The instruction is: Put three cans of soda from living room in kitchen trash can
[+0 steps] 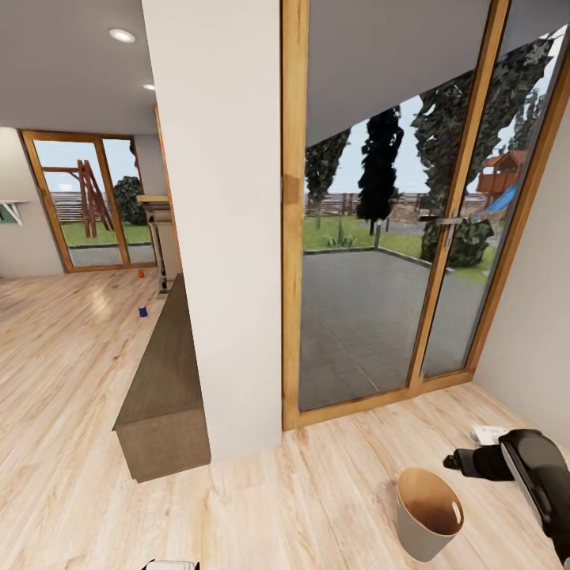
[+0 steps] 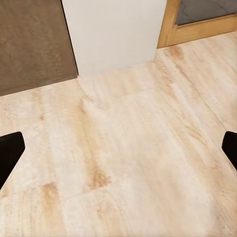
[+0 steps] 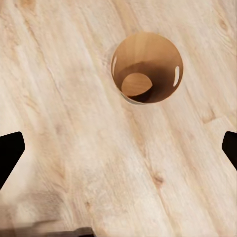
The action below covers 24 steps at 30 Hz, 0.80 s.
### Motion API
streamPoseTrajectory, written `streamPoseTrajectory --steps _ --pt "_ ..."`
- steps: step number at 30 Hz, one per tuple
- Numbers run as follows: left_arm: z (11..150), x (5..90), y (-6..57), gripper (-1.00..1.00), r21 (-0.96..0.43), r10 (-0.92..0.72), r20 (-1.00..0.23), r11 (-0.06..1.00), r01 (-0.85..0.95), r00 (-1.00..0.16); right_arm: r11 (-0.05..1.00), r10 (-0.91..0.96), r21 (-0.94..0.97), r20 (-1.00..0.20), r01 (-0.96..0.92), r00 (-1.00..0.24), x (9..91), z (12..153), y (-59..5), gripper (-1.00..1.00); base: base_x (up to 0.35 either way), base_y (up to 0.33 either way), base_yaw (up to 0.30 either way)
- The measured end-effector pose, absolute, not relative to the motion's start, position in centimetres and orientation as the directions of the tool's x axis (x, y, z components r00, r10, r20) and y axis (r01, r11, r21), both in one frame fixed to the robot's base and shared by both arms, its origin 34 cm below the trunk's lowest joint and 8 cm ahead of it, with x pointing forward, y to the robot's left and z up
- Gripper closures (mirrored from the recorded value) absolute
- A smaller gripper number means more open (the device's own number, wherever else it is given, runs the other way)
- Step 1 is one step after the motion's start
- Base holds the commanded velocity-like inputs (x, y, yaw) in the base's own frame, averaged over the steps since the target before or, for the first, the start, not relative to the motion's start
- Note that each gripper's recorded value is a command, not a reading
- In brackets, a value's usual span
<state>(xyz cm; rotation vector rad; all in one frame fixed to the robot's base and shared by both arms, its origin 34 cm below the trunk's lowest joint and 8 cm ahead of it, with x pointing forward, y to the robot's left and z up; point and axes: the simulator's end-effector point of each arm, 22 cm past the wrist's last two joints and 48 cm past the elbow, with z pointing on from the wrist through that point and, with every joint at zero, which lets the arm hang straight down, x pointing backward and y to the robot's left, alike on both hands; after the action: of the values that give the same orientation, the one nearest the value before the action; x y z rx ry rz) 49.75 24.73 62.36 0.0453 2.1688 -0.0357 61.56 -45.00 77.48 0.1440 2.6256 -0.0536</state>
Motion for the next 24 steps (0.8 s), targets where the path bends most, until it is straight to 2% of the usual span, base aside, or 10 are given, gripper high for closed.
streamPoseTrajectory --steps 16,24 --pt "62.3 49.7 24.8 -1.0 -0.008 0.019 -0.826 0.999 0.045 -0.563 0.986 0.118 -0.07 -0.341 0.15 -0.933 61.3 74.7 -48.2 -1.0 0.0 0.0 0.0" --pt "62.4 49.8 24.7 -1.0 -0.008 0.019 -0.827 0.999 0.046 -0.562 0.986 0.124 -0.067 -0.327 0.154 -0.937 61.3 74.5 -48.3 -1.0 0.001 0.0 0.0"
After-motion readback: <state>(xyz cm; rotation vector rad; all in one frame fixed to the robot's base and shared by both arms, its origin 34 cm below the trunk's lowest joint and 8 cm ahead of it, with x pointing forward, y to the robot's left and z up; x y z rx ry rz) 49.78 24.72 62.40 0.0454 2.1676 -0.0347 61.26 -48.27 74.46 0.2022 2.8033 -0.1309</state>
